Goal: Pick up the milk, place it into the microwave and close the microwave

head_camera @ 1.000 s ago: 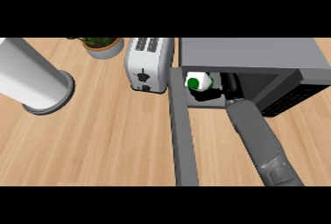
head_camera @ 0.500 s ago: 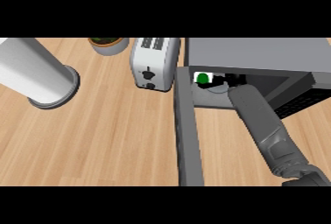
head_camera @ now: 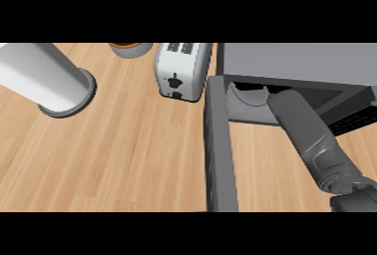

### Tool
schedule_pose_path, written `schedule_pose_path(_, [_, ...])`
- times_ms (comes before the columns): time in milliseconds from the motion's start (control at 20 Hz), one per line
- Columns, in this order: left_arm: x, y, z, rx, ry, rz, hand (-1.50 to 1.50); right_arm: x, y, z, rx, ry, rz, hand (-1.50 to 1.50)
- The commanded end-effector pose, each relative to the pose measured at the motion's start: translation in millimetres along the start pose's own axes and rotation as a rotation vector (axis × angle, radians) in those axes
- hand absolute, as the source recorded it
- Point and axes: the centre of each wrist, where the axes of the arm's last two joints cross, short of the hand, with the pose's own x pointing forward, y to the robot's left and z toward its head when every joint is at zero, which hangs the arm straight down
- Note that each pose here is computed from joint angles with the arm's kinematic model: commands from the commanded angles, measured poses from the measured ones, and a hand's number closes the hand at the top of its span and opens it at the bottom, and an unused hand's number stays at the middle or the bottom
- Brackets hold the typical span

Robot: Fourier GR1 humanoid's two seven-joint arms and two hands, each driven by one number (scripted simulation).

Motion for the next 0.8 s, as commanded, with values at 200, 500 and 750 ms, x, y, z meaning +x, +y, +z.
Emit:
schedule_pose_path(200, [-8,3,-10,-0.028,0.001,0.011,-1.50,-16,-30,-13,-0.071,0.042,0.171,1.50])
schedule_pose_path(500, [-8,2,-15,-0.035,0.007,-0.025,-1.50,-44,-49,1,-0.185,0.199,0.421,-1.50])
schedule_pose_path(750, [-12,-2,-16,-0.034,0.015,-0.031,-1.50,-24,-31,-6,-0.080,0.040,0.276,-1.50])
